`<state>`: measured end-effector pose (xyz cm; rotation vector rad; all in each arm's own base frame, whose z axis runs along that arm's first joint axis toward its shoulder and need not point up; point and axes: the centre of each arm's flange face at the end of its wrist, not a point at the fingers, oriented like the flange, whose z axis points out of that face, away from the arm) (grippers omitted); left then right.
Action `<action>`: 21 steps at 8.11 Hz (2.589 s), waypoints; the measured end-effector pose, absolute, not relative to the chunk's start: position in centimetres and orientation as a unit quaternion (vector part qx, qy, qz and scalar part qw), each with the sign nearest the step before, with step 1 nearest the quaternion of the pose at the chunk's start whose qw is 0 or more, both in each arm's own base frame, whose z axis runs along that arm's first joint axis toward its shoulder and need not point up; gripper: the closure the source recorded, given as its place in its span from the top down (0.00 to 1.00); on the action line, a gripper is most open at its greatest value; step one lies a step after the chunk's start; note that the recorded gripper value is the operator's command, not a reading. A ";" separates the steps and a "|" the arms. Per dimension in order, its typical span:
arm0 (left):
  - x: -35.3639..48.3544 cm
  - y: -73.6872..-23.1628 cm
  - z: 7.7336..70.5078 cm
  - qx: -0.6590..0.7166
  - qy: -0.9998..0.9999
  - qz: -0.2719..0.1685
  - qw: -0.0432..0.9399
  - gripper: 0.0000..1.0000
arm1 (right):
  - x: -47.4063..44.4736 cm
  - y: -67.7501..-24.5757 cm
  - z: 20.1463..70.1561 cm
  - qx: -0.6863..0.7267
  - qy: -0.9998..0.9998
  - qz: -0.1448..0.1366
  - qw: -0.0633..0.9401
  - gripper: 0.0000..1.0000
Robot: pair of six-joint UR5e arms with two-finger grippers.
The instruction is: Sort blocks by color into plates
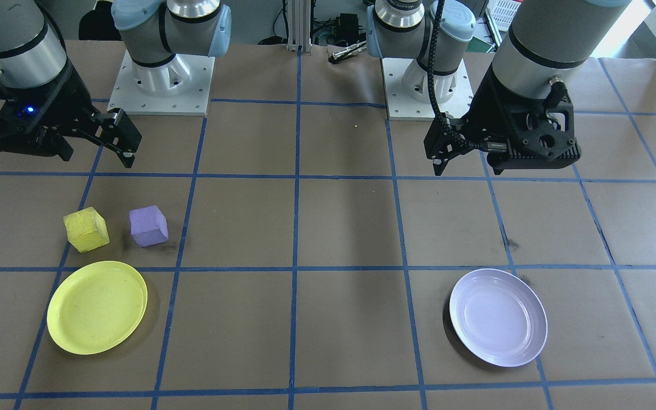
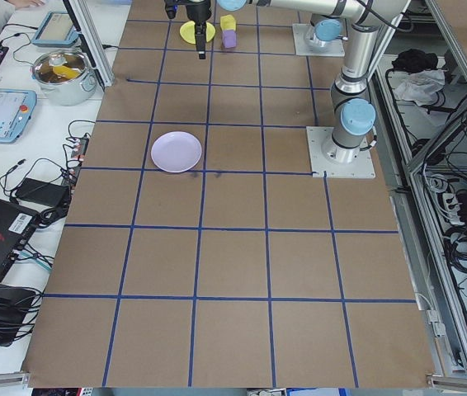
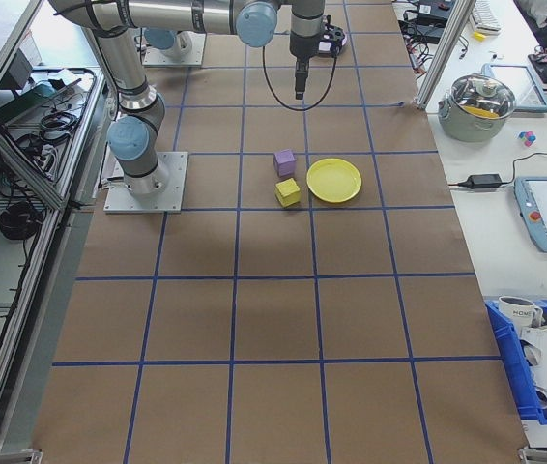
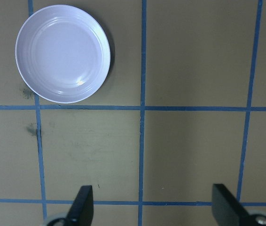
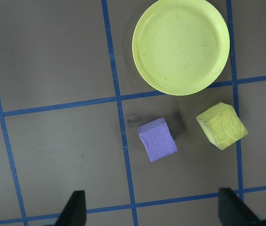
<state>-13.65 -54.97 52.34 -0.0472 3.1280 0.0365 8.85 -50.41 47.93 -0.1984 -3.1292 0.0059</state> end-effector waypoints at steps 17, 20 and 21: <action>-13.5 -54.9 51.4 -0.017 1.000 0.021 0.003 1.00 | -5.4 -52.9 23.9 0.205 -0.968 -0.146 0.001 1.00; -13.5 -54.7 51.8 -0.017 1.000 0.017 0.002 1.00 | -5.6 -53.8 21.0 0.206 -0.967 -0.149 -0.004 0.99; -13.5 -54.6 51.9 -0.016 1.000 0.016 0.002 1.00 | -5.7 -53.9 20.4 0.206 -0.967 -0.150 -0.005 0.99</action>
